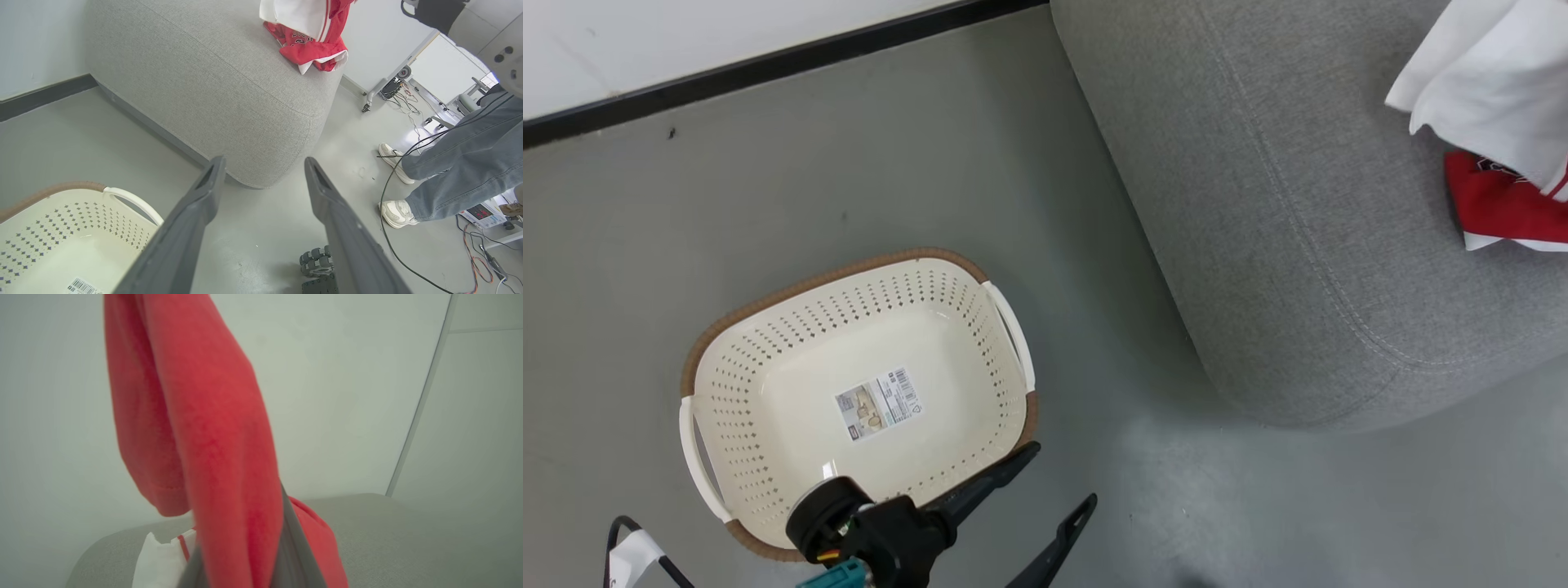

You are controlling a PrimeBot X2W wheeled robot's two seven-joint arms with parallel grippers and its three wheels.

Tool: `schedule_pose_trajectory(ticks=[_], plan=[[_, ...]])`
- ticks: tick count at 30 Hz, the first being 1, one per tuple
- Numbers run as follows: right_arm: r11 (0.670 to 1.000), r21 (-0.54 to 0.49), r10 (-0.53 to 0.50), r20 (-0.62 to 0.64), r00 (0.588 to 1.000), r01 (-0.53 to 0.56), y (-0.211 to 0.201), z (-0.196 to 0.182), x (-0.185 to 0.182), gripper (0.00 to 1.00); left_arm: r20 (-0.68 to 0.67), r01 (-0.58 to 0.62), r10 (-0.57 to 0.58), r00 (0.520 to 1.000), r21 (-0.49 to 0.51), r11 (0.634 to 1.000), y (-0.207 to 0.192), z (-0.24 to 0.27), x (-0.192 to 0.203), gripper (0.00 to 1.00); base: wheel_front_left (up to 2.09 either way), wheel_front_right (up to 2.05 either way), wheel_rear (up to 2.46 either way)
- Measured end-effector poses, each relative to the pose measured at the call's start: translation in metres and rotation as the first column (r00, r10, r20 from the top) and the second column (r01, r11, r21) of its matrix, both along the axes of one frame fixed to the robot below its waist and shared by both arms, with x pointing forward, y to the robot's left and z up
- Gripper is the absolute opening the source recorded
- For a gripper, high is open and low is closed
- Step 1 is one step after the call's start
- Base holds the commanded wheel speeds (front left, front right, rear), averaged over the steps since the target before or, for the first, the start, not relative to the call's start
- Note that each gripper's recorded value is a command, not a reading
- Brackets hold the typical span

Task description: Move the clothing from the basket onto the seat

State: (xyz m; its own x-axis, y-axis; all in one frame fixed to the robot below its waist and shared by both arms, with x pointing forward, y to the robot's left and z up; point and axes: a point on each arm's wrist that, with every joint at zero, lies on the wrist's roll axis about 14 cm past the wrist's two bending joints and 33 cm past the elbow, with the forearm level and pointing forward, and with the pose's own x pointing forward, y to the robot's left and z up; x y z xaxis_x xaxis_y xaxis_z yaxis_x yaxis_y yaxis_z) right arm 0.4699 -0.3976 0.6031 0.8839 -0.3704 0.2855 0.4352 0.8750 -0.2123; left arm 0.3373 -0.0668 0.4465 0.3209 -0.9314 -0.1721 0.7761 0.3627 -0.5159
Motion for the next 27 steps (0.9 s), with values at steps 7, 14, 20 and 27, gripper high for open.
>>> schedule_pose_trajectory(ticks=[7, 14, 20, 27], plan=[[1.000, -0.014, 0.002, -0.060, 0.998, -0.003, -0.005, -0.015, 0.028, 0.00, -0.027, -0.012, 0.012, 1.000, 0.024, 1.000, 0.008, -0.013, 0.006, 1.00, 0.00, 0.00, 0.00], [0.998, -0.058, 0.023, -0.128, 0.991, -0.030, 0.000, -0.035, 0.045, 0.00, -0.045, -0.048, 0.050, 0.998, 0.046, 0.998, 0.019, -0.025, 0.017, 1.00, 0.00, 0.00, 0.00], [0.994, -0.067, 0.064, -0.220, 0.973, -0.081, 0.009, -0.069, 0.057, 0.00, -0.079, -0.063, 0.070, 0.994, 0.087, 0.994, 0.031, -0.043, 0.025, 1.00, 0.00, 0.00, 0.00], [0.996, -0.015, 0.082, -0.294, 0.952, -0.091, 0.021, -0.110, 0.058, 0.00, -0.108, -0.061, 0.075, 0.991, 0.130, 0.990, 0.040, -0.065, 0.031, 1.00, 0.00, 0.00, 0.00]])
